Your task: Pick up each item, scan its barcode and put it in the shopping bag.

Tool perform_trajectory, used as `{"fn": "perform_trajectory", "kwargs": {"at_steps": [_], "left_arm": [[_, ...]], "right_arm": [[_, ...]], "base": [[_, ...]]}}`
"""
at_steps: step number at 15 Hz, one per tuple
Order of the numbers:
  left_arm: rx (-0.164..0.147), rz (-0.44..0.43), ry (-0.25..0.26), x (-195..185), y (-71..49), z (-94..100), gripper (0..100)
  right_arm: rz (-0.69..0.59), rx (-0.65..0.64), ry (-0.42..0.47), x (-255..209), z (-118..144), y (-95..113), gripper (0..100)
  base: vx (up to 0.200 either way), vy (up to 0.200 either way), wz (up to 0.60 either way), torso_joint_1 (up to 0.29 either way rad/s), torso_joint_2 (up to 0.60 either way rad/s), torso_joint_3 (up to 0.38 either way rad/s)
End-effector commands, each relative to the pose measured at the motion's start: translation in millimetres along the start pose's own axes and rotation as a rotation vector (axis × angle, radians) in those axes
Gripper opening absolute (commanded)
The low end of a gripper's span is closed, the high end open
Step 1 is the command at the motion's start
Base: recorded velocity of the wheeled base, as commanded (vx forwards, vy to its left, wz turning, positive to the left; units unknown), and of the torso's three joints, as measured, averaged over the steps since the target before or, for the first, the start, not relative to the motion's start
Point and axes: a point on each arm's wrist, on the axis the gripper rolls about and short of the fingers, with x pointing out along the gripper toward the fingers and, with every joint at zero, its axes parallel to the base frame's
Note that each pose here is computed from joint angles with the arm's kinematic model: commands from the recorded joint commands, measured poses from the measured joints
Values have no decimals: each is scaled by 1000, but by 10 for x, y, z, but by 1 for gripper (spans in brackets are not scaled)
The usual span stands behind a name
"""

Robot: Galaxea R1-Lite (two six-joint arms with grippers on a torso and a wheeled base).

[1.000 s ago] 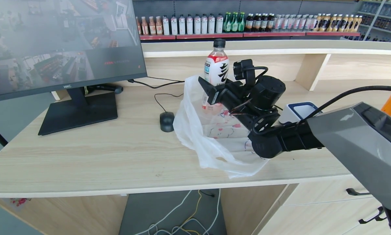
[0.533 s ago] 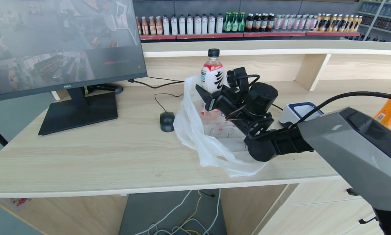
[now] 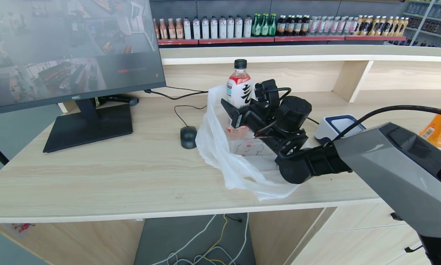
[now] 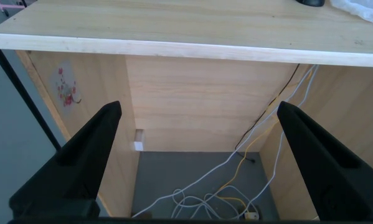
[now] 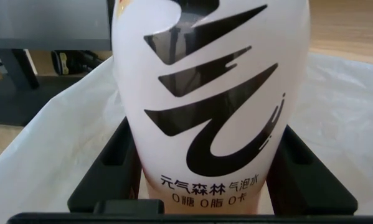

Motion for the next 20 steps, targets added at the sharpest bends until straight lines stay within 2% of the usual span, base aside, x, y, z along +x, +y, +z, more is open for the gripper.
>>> {"fn": "perform_trajectory", "kwargs": {"at_steps": [1,7,19,20], "left_arm": [[0,1,-1,0,0,1,100],[0,1,-1,0,0,1,100],[0,1,-1,0,0,1,100],[0,1,-1,0,0,1,100]], "right_arm": [[1,0,5,-12,2,5,0],[6,0,68,-130,-89,35,0],[2,-6,74,-151,-96,22,0],[2,-6,76,-159,-87,23,100]], "base": [[0,0,0,0,0,0],[0,0,0,0,0,0],[0,0,0,0,0,0],[0,0,0,0,0,0]]}}
